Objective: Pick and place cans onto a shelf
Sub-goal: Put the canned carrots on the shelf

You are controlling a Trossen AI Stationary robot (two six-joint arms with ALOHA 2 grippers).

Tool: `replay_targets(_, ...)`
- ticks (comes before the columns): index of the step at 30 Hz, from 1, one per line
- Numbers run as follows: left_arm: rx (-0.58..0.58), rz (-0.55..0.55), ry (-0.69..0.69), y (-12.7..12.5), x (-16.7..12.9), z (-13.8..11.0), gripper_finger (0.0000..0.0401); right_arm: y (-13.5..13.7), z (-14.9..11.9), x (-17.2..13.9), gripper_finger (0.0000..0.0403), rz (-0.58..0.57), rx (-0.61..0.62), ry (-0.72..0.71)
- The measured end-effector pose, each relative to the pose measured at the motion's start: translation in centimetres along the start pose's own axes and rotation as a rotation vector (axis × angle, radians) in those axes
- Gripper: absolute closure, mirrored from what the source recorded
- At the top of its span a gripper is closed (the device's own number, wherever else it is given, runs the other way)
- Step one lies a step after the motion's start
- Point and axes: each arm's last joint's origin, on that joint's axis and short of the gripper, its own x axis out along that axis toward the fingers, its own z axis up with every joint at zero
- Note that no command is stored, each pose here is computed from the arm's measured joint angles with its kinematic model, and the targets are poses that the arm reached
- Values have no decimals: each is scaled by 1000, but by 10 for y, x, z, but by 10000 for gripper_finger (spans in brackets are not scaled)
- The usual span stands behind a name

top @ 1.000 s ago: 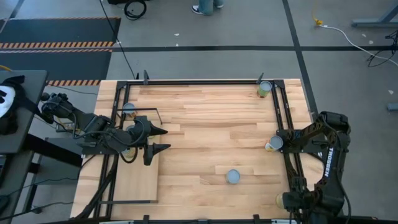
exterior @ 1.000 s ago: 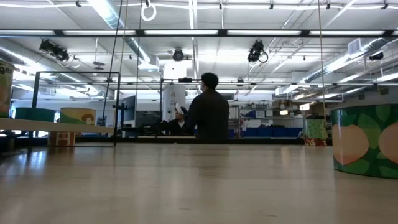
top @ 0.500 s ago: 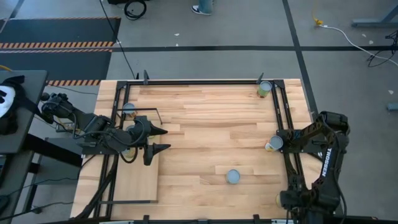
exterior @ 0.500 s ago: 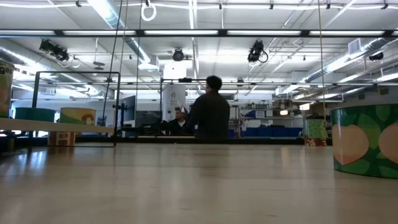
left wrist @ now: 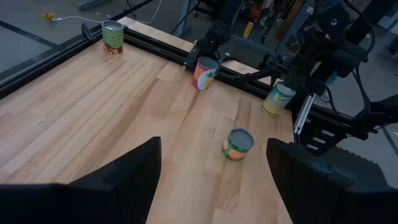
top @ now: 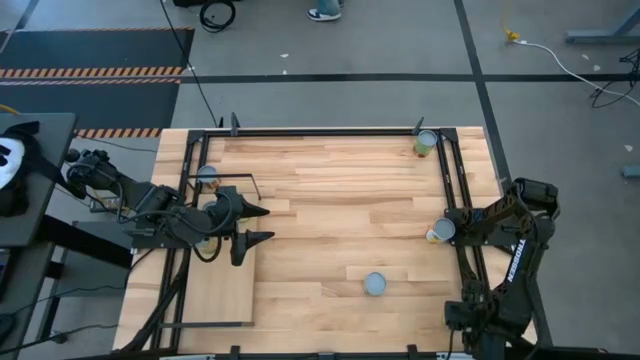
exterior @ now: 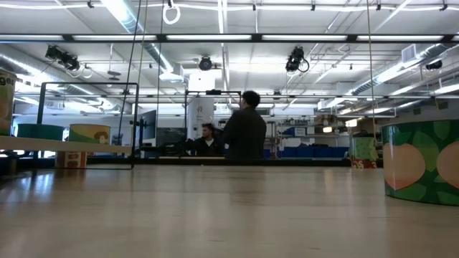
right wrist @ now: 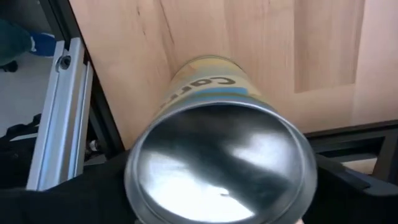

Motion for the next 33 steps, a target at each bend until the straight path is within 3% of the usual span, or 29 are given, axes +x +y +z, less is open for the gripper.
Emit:
replay_targets(3, 0, 0, 0, 0, 0, 0, 108, 0, 5, -1, 97, 3, -4, 9)
replay_targets(8, 0, 0, 0, 0, 0, 0, 108, 3, 28, -15, 97, 33, -8, 31)
replay_targets(16, 0, 0, 0, 0, 0, 0, 108, -12, 112, -74, 97, 70, 155, -85)
replay_targets(24, -38, -22, -43, -2, 0, 5, 108, -70, 205, -143, 95, 108, 396, -336)
replay_targets(28, -39, -33, -52, -3, 0, 7, 108, -105, 235, -166, 94, 79, 505, -459)
replay_targets(33, 51, -32, -59, -3, 0, 7, 108, -145, 265, -174, 93, 24, 567, -571)
